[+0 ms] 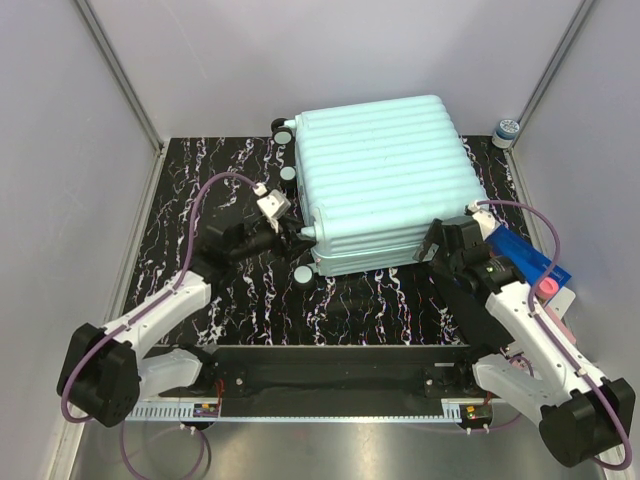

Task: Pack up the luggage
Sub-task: Zip the luggage at the center of the board.

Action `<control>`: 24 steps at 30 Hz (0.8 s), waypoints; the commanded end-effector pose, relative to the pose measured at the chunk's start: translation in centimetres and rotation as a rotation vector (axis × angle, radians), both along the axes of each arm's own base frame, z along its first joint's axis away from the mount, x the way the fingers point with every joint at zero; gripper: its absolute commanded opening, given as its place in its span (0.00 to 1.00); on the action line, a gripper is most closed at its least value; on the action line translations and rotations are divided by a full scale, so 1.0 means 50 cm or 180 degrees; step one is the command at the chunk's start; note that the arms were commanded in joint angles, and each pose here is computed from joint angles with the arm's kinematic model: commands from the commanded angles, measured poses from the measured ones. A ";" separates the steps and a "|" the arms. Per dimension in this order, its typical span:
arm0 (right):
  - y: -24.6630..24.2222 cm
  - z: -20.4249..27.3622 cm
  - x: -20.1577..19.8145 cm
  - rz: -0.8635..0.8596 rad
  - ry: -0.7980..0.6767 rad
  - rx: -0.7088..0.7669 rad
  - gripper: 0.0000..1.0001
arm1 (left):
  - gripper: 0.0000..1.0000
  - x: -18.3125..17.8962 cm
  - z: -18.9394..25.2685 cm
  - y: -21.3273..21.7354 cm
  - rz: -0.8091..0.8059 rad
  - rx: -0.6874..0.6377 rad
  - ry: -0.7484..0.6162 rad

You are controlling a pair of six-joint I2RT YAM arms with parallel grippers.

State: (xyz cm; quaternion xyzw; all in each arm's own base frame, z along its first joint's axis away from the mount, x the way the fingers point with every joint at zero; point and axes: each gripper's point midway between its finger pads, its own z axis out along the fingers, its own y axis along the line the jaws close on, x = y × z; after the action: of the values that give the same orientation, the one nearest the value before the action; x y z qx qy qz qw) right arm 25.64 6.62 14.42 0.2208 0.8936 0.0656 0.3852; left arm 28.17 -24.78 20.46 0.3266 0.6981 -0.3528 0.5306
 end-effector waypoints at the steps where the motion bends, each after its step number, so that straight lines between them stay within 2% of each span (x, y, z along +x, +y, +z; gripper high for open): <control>1: 0.006 0.014 0.028 -0.0048 -0.0138 0.0060 1.00 | 0.00 -0.031 -0.017 -0.002 0.0002 -0.0066 0.0085; 8: 0.017 0.012 0.055 -0.0008 -0.0136 0.0039 1.00 | 0.00 -0.110 -0.043 0.008 -0.0048 -0.0256 0.0151; 15: 0.029 0.015 0.090 0.0095 -0.0152 -0.0028 1.00 | 0.00 -0.180 -0.031 0.001 -0.0162 -0.0439 0.0119; 24: 0.050 0.014 0.159 0.0228 -0.0188 -0.0150 1.00 | 0.00 -0.197 -0.028 -0.022 -0.0237 -0.0495 0.0080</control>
State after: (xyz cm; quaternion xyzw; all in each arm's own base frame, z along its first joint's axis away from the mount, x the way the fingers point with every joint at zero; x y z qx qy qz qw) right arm 29.54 8.16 13.01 0.1896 0.9108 0.0515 0.3632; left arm 20.83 -24.21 19.64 0.2743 0.6709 -0.3879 0.5693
